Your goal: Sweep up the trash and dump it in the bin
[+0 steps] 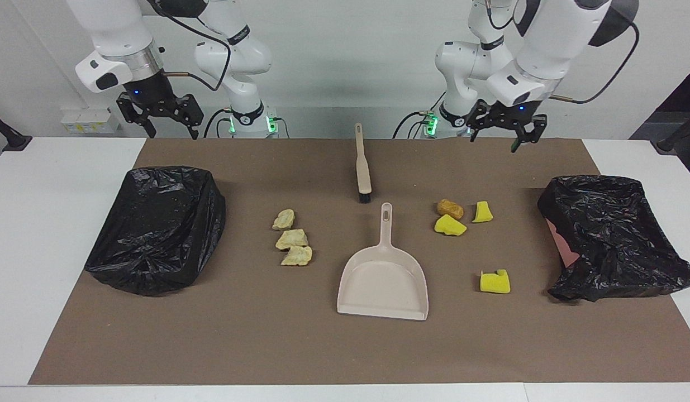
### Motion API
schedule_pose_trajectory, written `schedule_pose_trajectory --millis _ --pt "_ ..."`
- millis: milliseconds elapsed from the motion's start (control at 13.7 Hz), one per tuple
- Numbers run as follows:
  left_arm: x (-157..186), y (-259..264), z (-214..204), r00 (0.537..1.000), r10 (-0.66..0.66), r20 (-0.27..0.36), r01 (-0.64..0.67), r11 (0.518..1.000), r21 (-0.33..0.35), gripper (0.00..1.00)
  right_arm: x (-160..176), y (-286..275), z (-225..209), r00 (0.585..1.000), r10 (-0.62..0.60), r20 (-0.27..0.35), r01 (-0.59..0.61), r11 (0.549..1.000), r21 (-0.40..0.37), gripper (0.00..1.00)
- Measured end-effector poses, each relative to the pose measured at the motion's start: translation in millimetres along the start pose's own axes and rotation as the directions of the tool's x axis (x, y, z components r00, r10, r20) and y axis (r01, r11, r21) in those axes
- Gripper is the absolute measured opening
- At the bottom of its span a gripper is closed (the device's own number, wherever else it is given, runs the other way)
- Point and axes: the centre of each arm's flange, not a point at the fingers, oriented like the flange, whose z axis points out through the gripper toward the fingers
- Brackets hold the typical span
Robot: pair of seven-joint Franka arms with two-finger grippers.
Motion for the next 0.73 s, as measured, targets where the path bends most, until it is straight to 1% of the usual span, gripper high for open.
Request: schedule_pose_trajectory --millis 292,510,729 --pt "-30.2 88.7 47.4 1.0 -0.013 0.011 0.013 1.0 0.004 1.0 0.0 0.0 0.0 1.0 0.0 0.0 0.0 1.0 0.0 1.0" --pt "-51.0 151.5 80.1 0.999 -0.039 0.003 0.039 0.999 0.006 1.0 -0.1 -1.2 0.0 1.0 -0.002 0.0 0.002 1.0 0.0 1.0" --pt "-74.9 214.8 132.9 0.998 -0.063 -0.015 0.063 0.998 0.006 1.0 -0.2 -3.6 0.0 1.0 -0.007 0.0 0.007 1.0 0.0 1.0"
